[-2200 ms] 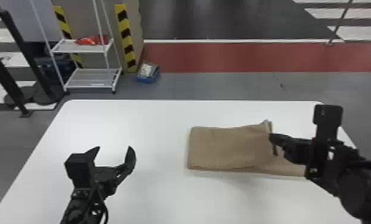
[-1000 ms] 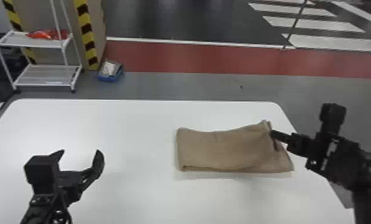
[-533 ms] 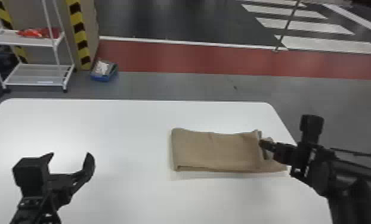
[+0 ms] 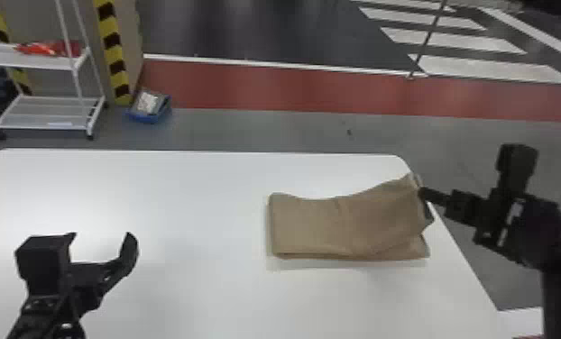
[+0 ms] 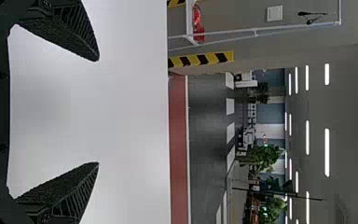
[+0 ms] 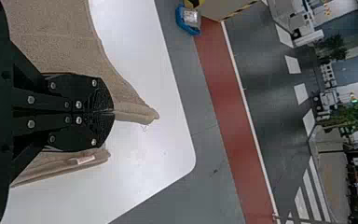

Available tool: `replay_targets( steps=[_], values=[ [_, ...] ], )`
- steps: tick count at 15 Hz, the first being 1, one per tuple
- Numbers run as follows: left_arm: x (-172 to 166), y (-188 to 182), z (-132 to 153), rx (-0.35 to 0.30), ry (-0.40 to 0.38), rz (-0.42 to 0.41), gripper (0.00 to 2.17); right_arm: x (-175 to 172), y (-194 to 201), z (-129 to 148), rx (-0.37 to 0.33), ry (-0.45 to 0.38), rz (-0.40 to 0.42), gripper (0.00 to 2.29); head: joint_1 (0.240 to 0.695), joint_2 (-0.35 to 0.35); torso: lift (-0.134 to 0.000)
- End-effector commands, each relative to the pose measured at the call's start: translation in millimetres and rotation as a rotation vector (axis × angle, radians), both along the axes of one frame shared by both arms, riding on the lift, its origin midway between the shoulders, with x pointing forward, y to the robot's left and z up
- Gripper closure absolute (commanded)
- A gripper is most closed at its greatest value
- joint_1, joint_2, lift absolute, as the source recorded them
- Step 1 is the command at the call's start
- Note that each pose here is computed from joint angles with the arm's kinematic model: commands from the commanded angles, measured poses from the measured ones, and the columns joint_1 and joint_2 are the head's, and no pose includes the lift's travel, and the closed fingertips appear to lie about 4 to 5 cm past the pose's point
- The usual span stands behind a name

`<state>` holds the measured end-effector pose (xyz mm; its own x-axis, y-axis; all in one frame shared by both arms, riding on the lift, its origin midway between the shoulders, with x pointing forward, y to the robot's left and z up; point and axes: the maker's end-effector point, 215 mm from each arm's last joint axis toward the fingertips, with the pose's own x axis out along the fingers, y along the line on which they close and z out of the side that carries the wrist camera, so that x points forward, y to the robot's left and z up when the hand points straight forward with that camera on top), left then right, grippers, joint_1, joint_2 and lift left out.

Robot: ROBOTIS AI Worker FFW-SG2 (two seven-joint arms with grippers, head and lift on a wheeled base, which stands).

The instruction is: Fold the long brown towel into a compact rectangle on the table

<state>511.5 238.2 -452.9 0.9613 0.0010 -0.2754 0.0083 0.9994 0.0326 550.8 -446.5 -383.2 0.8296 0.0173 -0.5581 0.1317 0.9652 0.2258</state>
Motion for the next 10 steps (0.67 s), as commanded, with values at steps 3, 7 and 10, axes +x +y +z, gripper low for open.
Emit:
replay_targets(
  steps=[3, 7, 10],
  values=[
    [-5, -3, -4, 0.0, 0.009, -0.005, 0.08, -23, -13, -78, -0.058, 0.162, -0.033, 1.01, 0.695, -0.223, -0.057],
    [-3, -6, -2, -0.005, 0.005, -0.006, 0.08, -1, -49, -31, -0.181, -0.04, -0.119, 0.03, 0.695, -0.253, -0.057],
    [0, -12, 3, -0.009, -0.007, -0.011, 0.08, -8, -69, 5, -0.214, -0.172, -0.175, 0.06, 0.695, -0.27, -0.057]
  ],
)
